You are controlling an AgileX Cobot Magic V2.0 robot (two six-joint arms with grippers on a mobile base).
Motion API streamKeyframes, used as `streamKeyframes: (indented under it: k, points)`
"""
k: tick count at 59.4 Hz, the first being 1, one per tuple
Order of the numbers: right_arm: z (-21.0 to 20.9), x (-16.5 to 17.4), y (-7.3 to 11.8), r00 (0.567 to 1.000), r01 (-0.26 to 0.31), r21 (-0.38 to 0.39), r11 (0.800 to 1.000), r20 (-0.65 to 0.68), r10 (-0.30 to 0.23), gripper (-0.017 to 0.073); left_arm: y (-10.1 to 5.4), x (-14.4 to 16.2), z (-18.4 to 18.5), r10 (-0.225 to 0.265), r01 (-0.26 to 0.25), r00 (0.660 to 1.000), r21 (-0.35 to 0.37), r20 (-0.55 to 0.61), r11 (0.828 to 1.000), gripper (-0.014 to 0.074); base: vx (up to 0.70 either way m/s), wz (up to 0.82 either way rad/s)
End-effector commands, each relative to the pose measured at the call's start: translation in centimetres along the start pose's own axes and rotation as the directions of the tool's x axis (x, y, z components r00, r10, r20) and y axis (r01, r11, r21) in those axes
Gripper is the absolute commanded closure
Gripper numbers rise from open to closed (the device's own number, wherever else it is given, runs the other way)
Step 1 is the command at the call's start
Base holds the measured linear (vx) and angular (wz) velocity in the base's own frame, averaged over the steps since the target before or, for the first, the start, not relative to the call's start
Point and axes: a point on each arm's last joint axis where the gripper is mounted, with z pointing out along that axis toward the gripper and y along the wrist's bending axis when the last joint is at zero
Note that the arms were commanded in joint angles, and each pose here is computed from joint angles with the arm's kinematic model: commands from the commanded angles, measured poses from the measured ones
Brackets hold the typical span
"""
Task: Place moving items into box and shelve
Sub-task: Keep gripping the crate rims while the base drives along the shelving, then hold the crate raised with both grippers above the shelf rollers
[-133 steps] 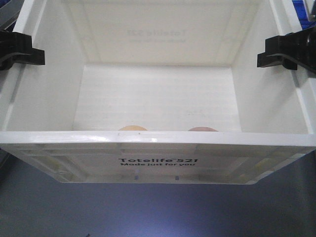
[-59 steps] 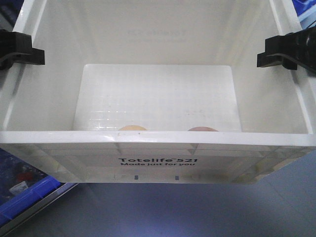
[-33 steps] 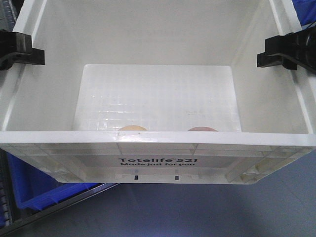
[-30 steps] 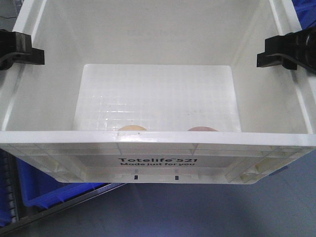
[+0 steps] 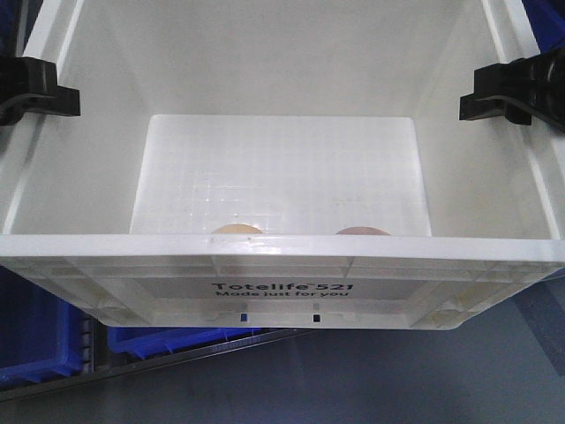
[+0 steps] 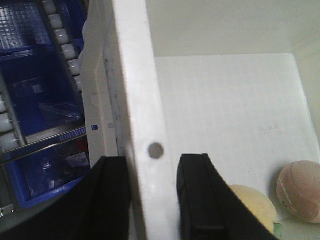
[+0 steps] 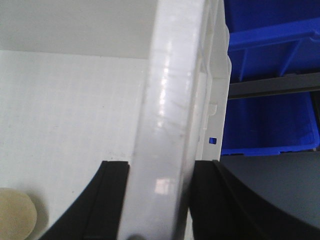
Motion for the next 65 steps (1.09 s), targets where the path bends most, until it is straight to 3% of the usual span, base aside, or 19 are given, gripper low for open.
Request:
streamKeyframes:
  k: [1, 65]
  points:
    - [-2.09, -1.8, 0.55, 0.98, 0.017, -0.019, 1.0, 0.196, -0.013, 0.0565, -0.98, -1.91, -2.25, 0.014, -0.024, 0.98, 0.051, 0.199, 0.998, 0.06, 0.07, 0.35]
    - [-2.09, -1.8, 0.55, 0.98, 0.017, -0.019, 1.0, 0.196, -0.013, 0.0565, -0.98, -1.91, -2.25, 0.014, -0.024, 0.98, 0.051, 0.199, 0.998, 0.06, 0.07, 0.21]
